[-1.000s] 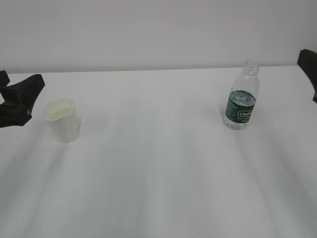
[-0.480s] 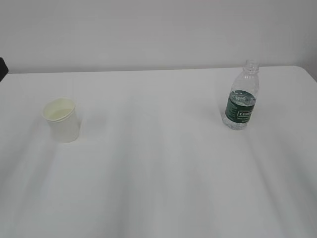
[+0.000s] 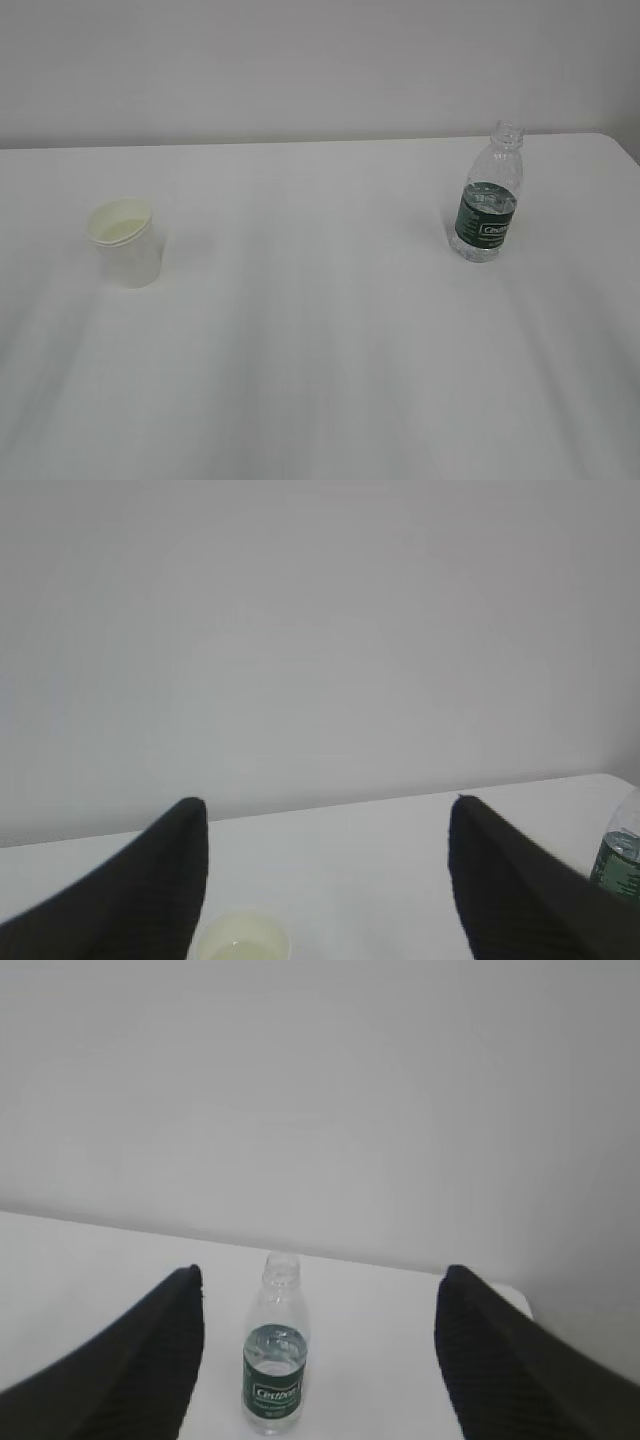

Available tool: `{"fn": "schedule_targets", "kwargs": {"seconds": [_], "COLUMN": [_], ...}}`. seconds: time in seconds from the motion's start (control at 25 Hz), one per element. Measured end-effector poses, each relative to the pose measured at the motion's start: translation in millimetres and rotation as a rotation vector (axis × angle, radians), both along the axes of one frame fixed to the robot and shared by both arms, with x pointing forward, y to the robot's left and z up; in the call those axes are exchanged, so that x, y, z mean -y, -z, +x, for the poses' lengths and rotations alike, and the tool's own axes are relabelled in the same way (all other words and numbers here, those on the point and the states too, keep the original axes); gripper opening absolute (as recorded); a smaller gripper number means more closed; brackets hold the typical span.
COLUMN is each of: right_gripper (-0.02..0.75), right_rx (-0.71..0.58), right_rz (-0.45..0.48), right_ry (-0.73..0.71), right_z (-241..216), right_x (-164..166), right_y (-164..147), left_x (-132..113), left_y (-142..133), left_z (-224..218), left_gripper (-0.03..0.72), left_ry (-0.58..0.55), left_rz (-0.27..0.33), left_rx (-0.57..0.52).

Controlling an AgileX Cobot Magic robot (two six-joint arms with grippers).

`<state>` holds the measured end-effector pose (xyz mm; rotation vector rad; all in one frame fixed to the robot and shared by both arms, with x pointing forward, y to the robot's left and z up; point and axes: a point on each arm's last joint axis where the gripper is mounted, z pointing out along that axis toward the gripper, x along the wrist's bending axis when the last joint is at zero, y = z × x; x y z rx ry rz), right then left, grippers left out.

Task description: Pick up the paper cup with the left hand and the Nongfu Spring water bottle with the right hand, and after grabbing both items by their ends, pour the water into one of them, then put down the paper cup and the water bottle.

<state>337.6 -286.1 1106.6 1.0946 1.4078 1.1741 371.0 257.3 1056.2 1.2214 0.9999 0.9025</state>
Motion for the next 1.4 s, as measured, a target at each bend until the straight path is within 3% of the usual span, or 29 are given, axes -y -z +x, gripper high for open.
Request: {"fn": "schedule_targets", "kwargs": {"seconds": [0.32,0.6,0.84,1.4], "right_gripper": [0.55,0.549,0.549,0.543], "right_rx": [0.063,0.04,0.01,-0.114], "right_rz": [0.014,0.012,0.008,-0.045], "right_ry": [0.005,0.011,0.017,0.055], "right_z": [-9.0,-14.8,-20.8,-43.3], "right_x": [1.7,3.1,4.5,11.5], "right_y": [-37.4,-49.7,-59.6,-54.2], "left_x": [-4.1,-4.4,-6.9,-22.0], "left_y": [-12.6,-57.8,-84.3,-96.0], "left_z": [-14.2,-17.2,-23.6,-60.0], "left_gripper": [0.534,0.533,0.533,0.51], "left_ry": [0.009,0.015,0.012,-0.009], "left_rz": [0.009,0.039,0.087,0.155], "left_rx": [-0.032,-0.014,-0.077,-0.171]}}
